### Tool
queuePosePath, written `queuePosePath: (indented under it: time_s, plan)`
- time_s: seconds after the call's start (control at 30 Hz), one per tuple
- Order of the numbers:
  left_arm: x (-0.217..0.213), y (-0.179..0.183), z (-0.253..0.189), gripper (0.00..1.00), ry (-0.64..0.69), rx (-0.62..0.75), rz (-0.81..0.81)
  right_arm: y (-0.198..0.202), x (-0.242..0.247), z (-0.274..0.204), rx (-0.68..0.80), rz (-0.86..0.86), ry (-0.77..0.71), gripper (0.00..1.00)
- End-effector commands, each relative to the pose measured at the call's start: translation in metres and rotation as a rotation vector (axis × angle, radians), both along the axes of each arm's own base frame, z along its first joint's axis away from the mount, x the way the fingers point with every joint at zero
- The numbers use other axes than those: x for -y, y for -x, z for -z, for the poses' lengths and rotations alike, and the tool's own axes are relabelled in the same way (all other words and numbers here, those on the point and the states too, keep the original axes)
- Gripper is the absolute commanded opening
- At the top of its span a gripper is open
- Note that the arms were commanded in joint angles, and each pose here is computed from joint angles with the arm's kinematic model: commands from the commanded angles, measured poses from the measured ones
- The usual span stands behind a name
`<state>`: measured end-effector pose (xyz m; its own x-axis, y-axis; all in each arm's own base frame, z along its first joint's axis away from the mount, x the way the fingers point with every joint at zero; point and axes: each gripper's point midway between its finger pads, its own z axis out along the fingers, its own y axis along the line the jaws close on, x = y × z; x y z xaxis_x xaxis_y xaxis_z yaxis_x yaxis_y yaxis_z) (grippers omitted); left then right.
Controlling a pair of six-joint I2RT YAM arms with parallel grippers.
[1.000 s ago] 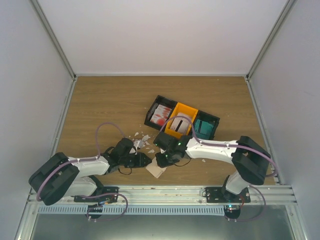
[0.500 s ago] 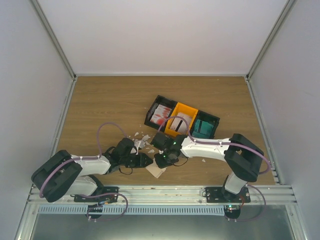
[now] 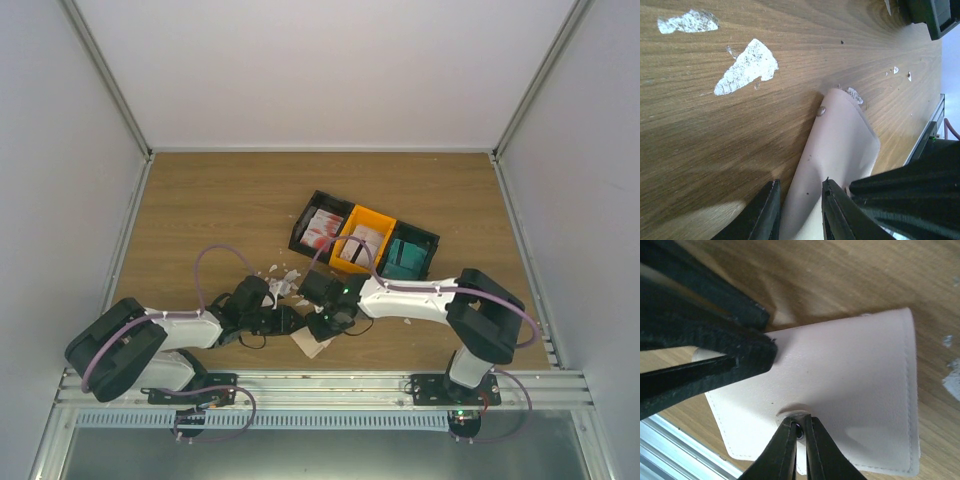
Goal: Put the credit cards into the card holder
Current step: Close the card holder at the center of the board.
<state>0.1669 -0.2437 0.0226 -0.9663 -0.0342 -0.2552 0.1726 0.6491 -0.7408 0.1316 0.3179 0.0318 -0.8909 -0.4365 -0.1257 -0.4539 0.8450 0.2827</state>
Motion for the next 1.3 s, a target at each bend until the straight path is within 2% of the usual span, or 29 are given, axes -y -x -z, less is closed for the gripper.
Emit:
queuePosePath:
  time_s: [0.0,0.27,0.53,0.87,0.93,1.0,1.13,1.27]
  plan:
    - [-0.008,0.009,0.018,0.27,-0.061,-0.037,-0.001,0.027,0.026,0.032,-0.054,-0.071,0.137,0.06]
    - [-0.011,0.009,0.020,0.27,-0.074,-0.042,-0.009,0.044,0.058,0.059,-0.104,-0.061,0.216,0.03]
    - [-0.012,0.009,0.021,0.27,-0.081,-0.043,-0.014,0.060,0.089,0.084,-0.129,-0.067,0.358,0.01]
    - [-0.014,0.009,0.021,0.27,-0.087,-0.043,-0.020,0.060,0.110,0.090,-0.086,-0.088,0.488,0.01]
    - [-0.014,0.009,0.021,0.27,-0.088,-0.044,-0.021,0.050,0.096,0.080,-0.041,-0.081,0.461,0.02]
    - [-0.014,0.009,0.020,0.27,-0.086,-0.044,-0.019,0.028,0.070,0.061,0.040,-0.048,0.391,0.08]
    - [-0.011,0.010,0.015,0.28,-0.070,-0.037,-0.009,-0.013,0.007,0.006,0.160,0.036,0.158,0.20]
    - [-0.009,0.011,0.007,0.33,-0.055,-0.016,0.014,-0.028,-0.003,-0.032,0.220,0.120,0.051,0.35]
